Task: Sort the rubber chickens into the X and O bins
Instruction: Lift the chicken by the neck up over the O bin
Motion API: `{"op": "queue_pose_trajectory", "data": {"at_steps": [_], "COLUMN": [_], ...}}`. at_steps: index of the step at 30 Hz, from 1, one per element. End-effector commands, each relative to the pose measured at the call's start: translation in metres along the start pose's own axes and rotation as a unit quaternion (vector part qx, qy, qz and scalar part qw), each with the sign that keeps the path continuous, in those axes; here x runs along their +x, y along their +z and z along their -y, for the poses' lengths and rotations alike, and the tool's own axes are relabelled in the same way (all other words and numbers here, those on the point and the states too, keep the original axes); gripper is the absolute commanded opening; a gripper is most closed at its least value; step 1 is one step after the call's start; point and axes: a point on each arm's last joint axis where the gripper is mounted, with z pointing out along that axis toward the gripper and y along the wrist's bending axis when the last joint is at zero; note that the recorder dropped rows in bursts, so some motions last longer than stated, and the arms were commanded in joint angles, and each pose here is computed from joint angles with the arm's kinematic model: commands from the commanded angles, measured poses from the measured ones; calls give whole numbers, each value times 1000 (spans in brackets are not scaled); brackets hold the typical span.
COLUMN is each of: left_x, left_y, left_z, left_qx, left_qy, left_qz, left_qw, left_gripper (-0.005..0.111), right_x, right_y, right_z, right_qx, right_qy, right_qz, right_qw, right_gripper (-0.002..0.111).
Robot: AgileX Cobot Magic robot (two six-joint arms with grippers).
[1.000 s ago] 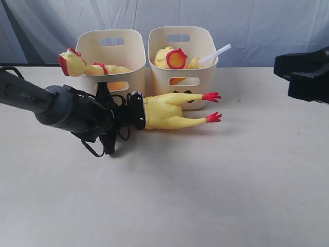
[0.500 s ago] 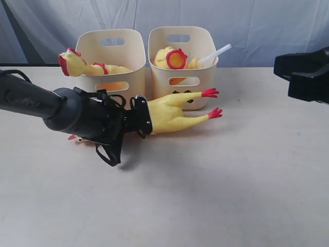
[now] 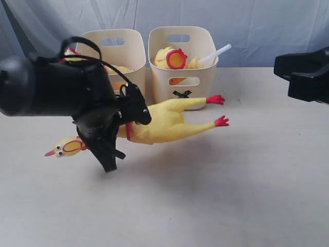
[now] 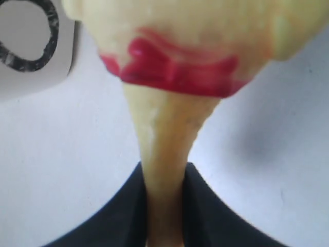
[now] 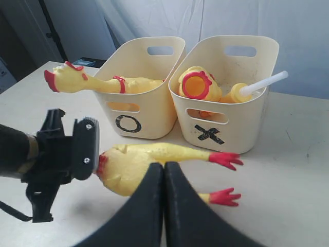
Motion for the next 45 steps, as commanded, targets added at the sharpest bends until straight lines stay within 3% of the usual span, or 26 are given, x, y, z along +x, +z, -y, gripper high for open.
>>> {"op": "queue_pose_trajectory", "data": {"at_steps": [1, 9, 12, 15, 21, 27, 33, 40, 45], "left_x": [10, 15, 14, 13, 21, 31, 37, 24, 23], "left_y": [-39, -91, -101, -109, -122, -131, -114, -95, -84], "left_z": [-7, -16, -28, -42, -79, -110, -137, -163, -182], "left_qx": [20, 80, 106, 151, 243, 324, 406, 496, 533], "left_qy": [-57, -132, -168, -198, -273, -345, -400, -452, -500], "left_qz": [26, 94, 115, 140, 198, 262, 285, 317, 320], "left_qw": [998, 984, 973, 958, 910, 841, 771, 670, 603], "left_gripper": [0, 0, 0, 0, 0, 0, 0, 0, 0], "right_x": [1, 1, 1, 1, 1, 0, 0, 0, 0], "right_y": [-1, -1, -1, -1, -1, -1, -1, -1, -1], "right_z": [1, 1, 1, 1, 1, 1, 1, 1, 1], "right_qx": [2, 2, 2, 2, 2, 3, 3, 3, 4], "right_qy": [-1, -1, -1, -1, -1, -1, -1, -1, -3], "right_qz": [0, 0, 0, 0, 2, 4, 4, 4, 4], "right_qw": [1000, 1000, 1000, 1000, 1000, 1000, 1000, 1000, 1000], "right_gripper": [-1, -1, -1, -1, -1, -1, -1, -1, -1]}}
